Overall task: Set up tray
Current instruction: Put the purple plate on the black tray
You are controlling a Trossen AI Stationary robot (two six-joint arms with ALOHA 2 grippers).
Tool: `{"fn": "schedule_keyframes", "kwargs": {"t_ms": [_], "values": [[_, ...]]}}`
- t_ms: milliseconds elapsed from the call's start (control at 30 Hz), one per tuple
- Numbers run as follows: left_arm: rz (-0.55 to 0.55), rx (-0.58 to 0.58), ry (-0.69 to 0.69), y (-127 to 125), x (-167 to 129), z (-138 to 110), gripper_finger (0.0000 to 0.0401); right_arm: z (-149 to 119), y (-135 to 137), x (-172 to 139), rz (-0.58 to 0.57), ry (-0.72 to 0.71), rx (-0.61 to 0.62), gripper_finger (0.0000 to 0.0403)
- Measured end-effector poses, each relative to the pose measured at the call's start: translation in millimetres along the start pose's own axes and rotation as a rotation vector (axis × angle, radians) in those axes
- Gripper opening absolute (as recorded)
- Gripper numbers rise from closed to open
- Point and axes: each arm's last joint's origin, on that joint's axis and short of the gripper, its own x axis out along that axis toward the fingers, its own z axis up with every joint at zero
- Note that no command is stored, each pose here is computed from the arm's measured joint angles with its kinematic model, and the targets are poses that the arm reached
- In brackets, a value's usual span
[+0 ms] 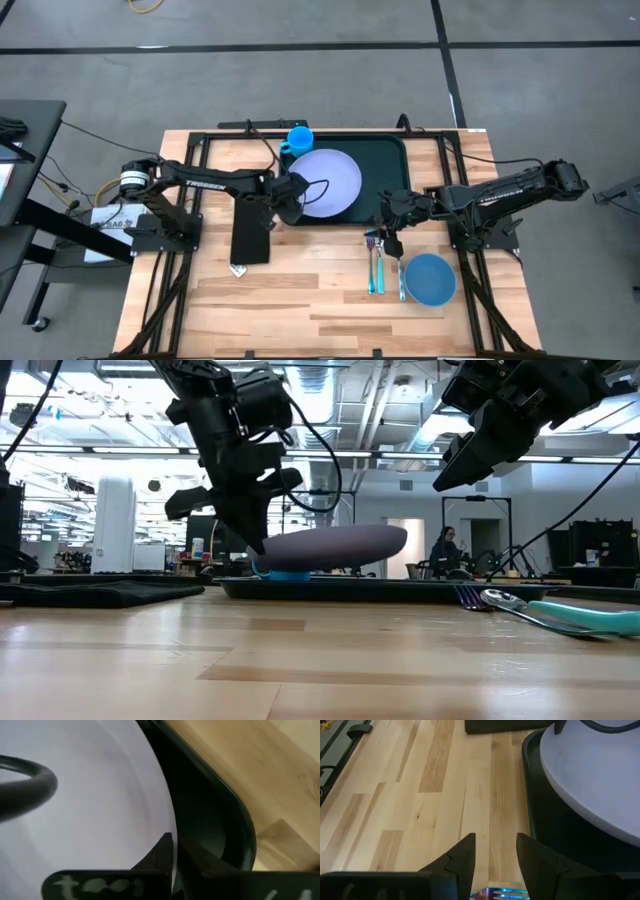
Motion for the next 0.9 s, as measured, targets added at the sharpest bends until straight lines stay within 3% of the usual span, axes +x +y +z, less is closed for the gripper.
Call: {"fn": "schedule_keyframes", "kwargs": {"t_ms": [533, 900], "values": [[-0.045, 0.08, 0.081, -11, 27, 1, 0.0001, 1, 0, 0, 0.0, -0.007, 0.0, 0.0134], [-0.048, 0.071, 0.111, -14, 34, 3, 0.0032, 0, 0, 0, 0.0, -0.001, 0.001, 0.0134]]}}
